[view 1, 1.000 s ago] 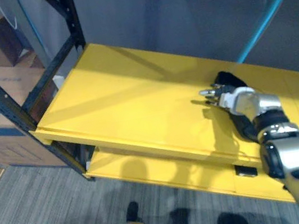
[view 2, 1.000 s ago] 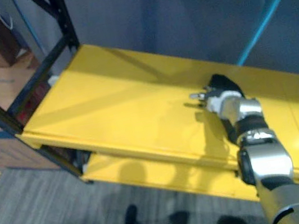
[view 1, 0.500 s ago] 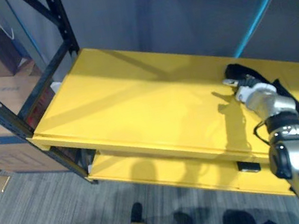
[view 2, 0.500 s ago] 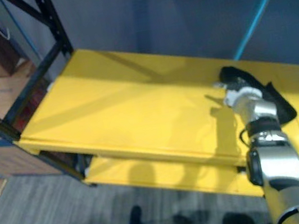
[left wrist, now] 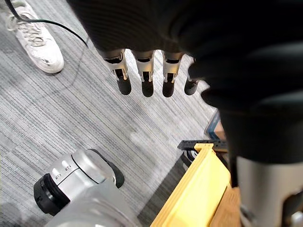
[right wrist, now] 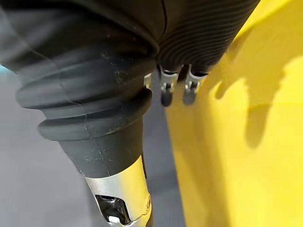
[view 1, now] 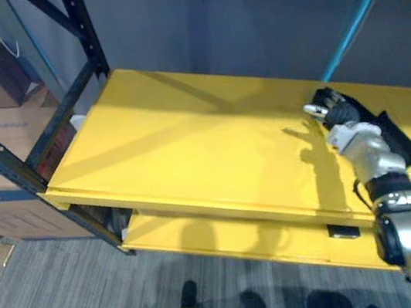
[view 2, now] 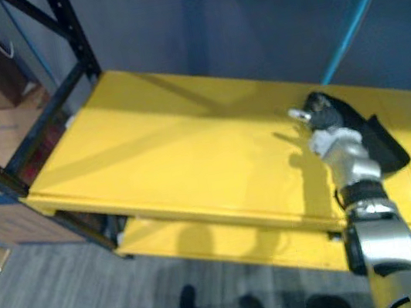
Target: Walk over and take plastic housings, then place them on the shelf
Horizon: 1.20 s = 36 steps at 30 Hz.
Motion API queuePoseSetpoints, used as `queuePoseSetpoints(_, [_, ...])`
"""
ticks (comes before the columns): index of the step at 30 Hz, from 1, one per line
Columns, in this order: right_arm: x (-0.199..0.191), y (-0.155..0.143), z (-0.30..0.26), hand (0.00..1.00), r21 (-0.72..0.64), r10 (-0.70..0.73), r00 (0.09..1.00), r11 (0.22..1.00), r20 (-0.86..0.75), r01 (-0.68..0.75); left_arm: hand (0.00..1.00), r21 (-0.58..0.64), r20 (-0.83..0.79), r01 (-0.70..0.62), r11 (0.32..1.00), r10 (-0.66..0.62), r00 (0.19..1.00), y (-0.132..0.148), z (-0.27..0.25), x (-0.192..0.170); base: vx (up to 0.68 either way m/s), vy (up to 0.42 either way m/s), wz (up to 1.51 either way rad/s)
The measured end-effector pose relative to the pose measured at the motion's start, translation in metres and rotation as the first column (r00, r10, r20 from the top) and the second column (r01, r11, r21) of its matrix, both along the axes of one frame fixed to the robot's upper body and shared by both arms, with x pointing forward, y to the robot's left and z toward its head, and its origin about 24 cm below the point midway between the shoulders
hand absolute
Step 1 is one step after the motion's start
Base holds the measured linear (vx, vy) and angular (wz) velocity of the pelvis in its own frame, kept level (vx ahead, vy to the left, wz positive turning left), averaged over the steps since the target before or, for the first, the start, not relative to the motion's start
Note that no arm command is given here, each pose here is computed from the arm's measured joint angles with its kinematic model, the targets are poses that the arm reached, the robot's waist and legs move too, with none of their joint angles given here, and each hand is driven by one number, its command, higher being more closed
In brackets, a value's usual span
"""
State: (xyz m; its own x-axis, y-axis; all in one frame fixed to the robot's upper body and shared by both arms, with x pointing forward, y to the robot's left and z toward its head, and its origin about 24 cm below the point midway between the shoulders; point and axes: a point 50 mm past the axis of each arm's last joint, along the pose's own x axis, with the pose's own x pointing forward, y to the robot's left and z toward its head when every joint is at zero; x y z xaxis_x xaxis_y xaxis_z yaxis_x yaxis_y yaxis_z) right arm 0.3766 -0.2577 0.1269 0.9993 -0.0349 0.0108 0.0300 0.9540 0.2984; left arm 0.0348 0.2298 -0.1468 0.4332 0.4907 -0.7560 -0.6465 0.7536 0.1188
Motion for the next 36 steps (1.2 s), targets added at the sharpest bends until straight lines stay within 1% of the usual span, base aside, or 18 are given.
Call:
queuePoseSetpoints(2, [-0.004, 0.005, 0.01, 0.0, -0.003, 0.03, 0.995, 1.0, 0.096, -0.03, 0.0, 0.001, 0.004, 0.006, 1.0, -0.006, 1.0, 0.0, 0.001, -0.001, -0.01, 0.009, -0.09])
queuePoseSetpoints(4, [-0.017, 0.01, 0.028, 0.0, -0.02, 0.053, 0.968, 0.999, 0.244, -0.05, 0.0, 0.004, 0.015, 0.005, 1.0, -0.005, 1.0, 0.0, 0.003, -0.001, 0.0, 0.009, -0.21])
queuePoseSetpoints(7, [-0.042, 0.013, 0.036, 0.0, -0.048, 0.051, 0.934, 0.998, 0.353, -0.036, 0.0, 0.009, 0.018, -0.004, 1.0, 0.004, 1.0, 0.002, 0.003, -0.001, 0.02, -0.003, -0.18])
queuePoseSetpoints(8, [-0.079, 0.008, 0.005, 0.0, -0.004, -0.066, 0.942, 0.997, 0.33, 0.071, 0.0, 0.035, 0.0, -0.008, 0.999, 0.008, 1.0, 0.005, 0.005, -0.01, 0.0, -0.001, -0.18])
queuePoseSetpoints(14, [-0.081, 0.009, 0.001, 0.0, 0.007, -0.071, 0.943, 0.997, 0.324, 0.073, 0.0, 0.035, -0.003, -0.008, 0.999, 0.008, 1.0, 0.005, 0.005, -0.01, -0.01, 0.0, 0.0])
queuePoseSetpoints(17, [-0.092, 0.016, -0.012, 0.0, 0.012, -0.09, 0.946, 0.996, 0.312, 0.091, 0.0, 0.038, 0.004, -0.016, 0.999, 0.016, 1.0, 0.006, 0.005, -0.007, 0.02, 0.007, 0.08])
queuePoseSetpoints(20, [-0.1, 0.019, -0.024, 0.0, 0.016, -0.136, 0.95, 0.99, 0.28, 0.137, 0.0, 0.048, 0.035, -0.053, 0.997, 0.052, 0.998, 0.012, 0.008, 0.003, 0.02, -0.003, 0.23])
queuePoseSetpoints(24, [-0.106, 0.02, -0.024, 0.0, -0.047, -0.182, 0.942, 0.978, 0.28, 0.203, 0.0, 0.066, 0.03, -0.009, 0.998, 0.007, 1.0, 0.01, 0.008, 0.008, 0.03, -0.009, 0.13])
queuePoseSetpoints(27, [-0.11, 0.018, -0.028, 0.0, -0.09, -0.193, 0.944, 0.971, 0.267, 0.223, 0.0, 0.08, 0.001, 0.007, 0.997, -0.007, 1.0, 0.008, 0.007, 0.007, 0.03, -0.014, -0.01])
queuePoseSetpoints(29, [-0.112, 0.017, -0.031, 0.0, -0.109, -0.204, 0.944, 0.965, 0.258, 0.238, 0.0, 0.094, -0.009, 0.04, 0.995, -0.04, 0.999, 0.009, 0.007, 0.009, 0.03, -0.019, -0.11])
queuePoseSetpoints(33, [-0.117, 0.011, -0.035, 0.0, -0.16, -0.237, 0.941, 0.947, 0.241, 0.279, 0.0, 0.099, 0.004, 0.047, 0.994, -0.048, 0.999, 0.01, 0.008, 0.016, 0.02, -0.003, -0.08])
queuePoseSetpoints(36, [-0.12, -0.001, -0.034, 0.0, -0.186, -0.322, 0.915, 0.91, 0.242, 0.37, 0.0, 0.109, 0.013, 0.05, 0.993, -0.052, 0.999, 0.013, 0.01, 0.021, 0.0, 0.0, 0.0])
